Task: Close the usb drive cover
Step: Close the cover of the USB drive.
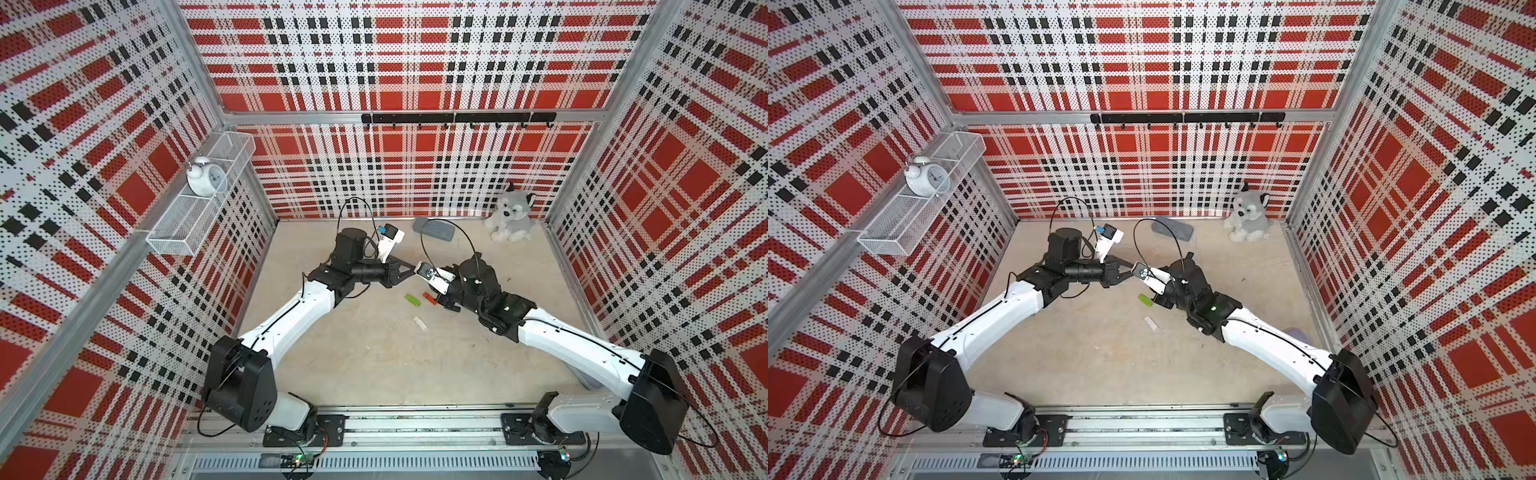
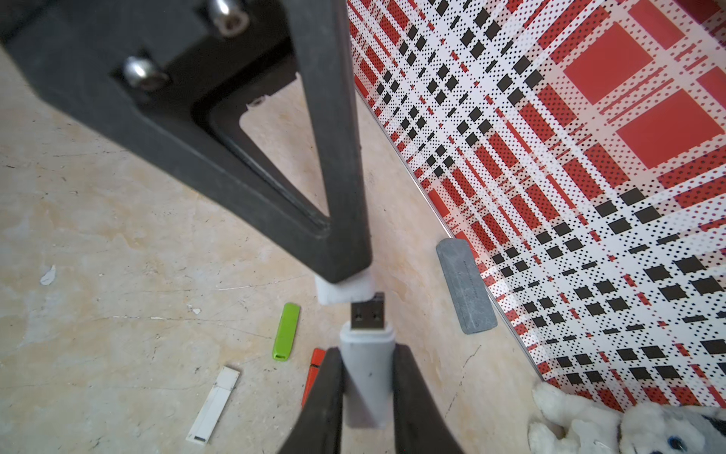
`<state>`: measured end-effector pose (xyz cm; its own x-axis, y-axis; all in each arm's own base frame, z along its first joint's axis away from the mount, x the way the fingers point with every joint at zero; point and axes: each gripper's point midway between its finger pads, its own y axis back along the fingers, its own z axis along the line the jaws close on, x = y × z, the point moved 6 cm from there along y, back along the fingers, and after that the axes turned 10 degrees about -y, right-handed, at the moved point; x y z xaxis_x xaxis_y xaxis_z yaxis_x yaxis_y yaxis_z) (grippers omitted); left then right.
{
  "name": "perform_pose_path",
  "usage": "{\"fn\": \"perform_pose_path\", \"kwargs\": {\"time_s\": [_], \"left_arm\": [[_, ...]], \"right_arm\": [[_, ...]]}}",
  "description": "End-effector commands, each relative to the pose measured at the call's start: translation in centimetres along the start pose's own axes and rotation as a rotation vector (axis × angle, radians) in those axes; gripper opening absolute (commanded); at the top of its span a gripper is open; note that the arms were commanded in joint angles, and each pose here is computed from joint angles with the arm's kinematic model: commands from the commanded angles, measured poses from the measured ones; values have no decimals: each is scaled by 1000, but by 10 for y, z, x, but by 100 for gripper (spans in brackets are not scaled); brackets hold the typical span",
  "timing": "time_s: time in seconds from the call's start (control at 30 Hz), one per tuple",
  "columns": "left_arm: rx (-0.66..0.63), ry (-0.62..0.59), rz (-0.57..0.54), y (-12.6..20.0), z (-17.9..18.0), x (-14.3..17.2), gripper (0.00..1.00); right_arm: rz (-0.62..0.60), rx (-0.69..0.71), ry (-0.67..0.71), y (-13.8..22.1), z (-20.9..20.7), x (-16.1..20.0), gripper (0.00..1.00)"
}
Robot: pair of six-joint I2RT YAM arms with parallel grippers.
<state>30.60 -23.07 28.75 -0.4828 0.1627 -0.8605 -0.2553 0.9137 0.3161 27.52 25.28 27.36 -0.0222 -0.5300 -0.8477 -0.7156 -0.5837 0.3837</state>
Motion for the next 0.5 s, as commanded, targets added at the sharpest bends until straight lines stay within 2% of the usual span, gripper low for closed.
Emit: {"fn": "perform_pose_path", "kwargs": {"time_s": [0.0, 0.47], "left_arm": [[2, -31, -8, -1, -3, -8, 0], [6, -10, -2, -2, -1, -4, 0]], "right_arm": [[-28, -20, 14, 2, 4, -11, 14], [-65, -8, 39, 6, 9, -18, 13]]}}
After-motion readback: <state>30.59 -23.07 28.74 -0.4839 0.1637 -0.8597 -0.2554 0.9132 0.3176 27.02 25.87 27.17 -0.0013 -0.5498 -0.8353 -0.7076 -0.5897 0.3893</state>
